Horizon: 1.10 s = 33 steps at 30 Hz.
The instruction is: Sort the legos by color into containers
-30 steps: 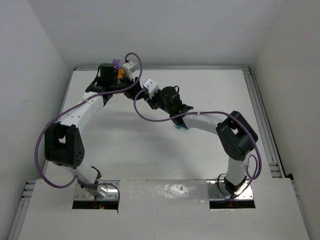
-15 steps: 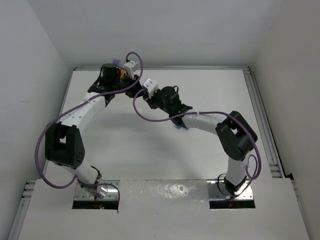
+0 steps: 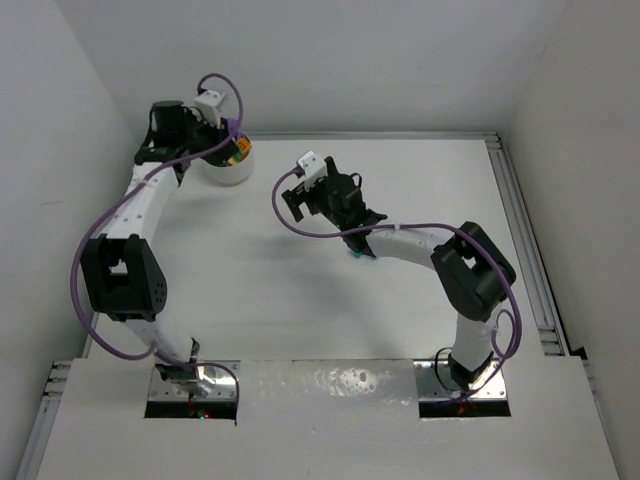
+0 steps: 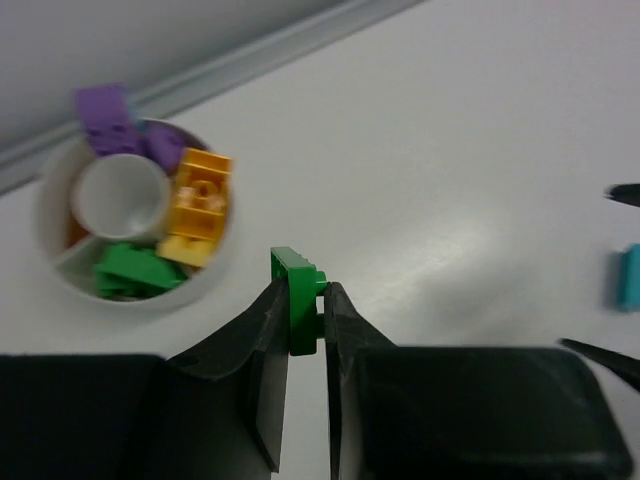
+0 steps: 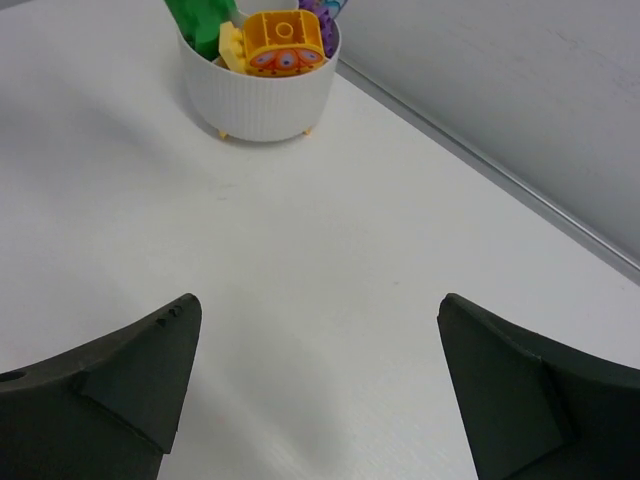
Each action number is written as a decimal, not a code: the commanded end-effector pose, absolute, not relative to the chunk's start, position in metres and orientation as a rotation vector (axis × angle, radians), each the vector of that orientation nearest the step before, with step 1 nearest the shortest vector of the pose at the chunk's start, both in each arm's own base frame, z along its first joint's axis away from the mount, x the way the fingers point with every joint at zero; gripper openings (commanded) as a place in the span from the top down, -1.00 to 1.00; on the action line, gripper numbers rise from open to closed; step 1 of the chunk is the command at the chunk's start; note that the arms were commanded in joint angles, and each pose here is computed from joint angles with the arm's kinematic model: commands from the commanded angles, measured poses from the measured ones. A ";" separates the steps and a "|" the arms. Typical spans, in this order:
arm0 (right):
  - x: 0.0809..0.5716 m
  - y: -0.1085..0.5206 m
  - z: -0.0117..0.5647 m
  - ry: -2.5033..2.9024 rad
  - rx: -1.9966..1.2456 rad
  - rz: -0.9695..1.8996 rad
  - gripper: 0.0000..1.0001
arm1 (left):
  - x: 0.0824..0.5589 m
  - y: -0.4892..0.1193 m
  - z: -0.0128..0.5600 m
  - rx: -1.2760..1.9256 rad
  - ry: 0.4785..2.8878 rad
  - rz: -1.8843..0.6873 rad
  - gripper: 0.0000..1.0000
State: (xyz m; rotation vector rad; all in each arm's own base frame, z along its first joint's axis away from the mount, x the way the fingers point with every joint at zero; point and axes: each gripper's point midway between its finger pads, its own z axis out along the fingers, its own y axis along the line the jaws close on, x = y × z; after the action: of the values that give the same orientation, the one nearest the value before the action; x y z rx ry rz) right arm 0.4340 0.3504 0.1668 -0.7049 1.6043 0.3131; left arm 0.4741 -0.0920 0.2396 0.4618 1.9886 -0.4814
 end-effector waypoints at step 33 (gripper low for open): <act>0.427 0.341 0.180 1.623 -0.747 0.289 -0.98 | 0.571 0.029 0.178 1.048 1.712 -0.398 1.00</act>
State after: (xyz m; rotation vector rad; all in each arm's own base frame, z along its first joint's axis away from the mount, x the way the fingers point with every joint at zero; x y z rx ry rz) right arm 0.4208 0.3327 0.1269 -0.7970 1.7220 0.2508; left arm 0.5708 0.0290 0.1753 1.0020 1.7603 -0.4154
